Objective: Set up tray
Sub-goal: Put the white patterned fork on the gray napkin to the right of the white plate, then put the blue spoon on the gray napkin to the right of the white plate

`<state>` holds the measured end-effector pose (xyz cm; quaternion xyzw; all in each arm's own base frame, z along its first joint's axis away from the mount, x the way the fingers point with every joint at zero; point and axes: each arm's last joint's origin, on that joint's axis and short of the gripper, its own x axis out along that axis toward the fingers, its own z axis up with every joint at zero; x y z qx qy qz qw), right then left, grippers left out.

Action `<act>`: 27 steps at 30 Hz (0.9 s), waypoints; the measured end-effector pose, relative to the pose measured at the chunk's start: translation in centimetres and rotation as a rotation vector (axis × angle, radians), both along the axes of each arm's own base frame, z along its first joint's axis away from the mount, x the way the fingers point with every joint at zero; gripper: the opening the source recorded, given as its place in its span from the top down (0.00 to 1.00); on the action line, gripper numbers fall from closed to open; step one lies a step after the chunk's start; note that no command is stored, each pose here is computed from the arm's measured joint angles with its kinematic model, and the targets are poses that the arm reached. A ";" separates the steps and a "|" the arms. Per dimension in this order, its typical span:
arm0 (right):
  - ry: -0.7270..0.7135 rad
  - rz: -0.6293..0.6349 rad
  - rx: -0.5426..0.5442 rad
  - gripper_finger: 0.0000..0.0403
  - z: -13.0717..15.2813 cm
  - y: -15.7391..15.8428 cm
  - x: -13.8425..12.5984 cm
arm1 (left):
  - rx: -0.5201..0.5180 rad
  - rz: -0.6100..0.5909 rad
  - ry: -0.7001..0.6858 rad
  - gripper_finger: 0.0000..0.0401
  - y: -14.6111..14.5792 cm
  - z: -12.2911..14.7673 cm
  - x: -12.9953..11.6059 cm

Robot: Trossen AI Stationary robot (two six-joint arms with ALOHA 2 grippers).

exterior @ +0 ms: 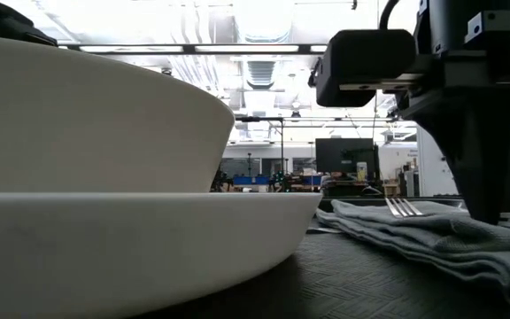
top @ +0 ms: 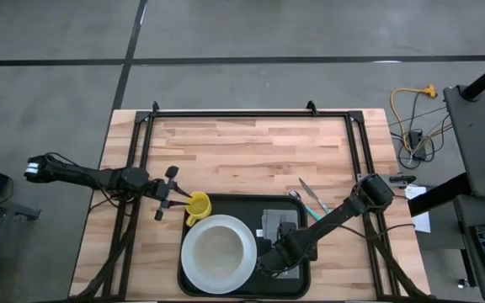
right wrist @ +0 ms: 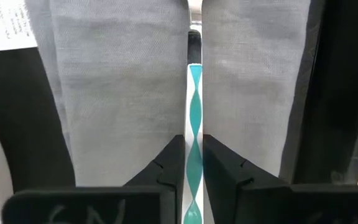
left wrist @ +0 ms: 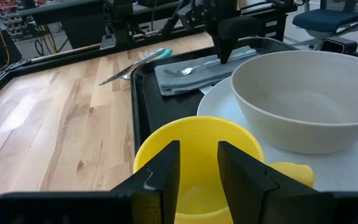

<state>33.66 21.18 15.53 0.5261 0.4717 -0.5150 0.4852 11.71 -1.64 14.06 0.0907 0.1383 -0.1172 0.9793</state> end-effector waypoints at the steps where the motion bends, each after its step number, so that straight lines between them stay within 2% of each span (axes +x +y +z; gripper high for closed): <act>1: 0.002 0.000 -0.002 0.89 -0.1 0.0 0.0 | 0.000 0.000 0.000 0.76 0.0 0.0 0.0; 17: 0.008 0.012 -0.009 0.76 -0.3 -0.1 -0.2 | 0.000 0.000 0.000 0.76 0.0 0.0 0.0; 27: 0.013 0.045 -0.012 0.77 0.7 -0.1 -0.1 | 0.000 0.000 0.000 0.76 0.0 0.0 0.0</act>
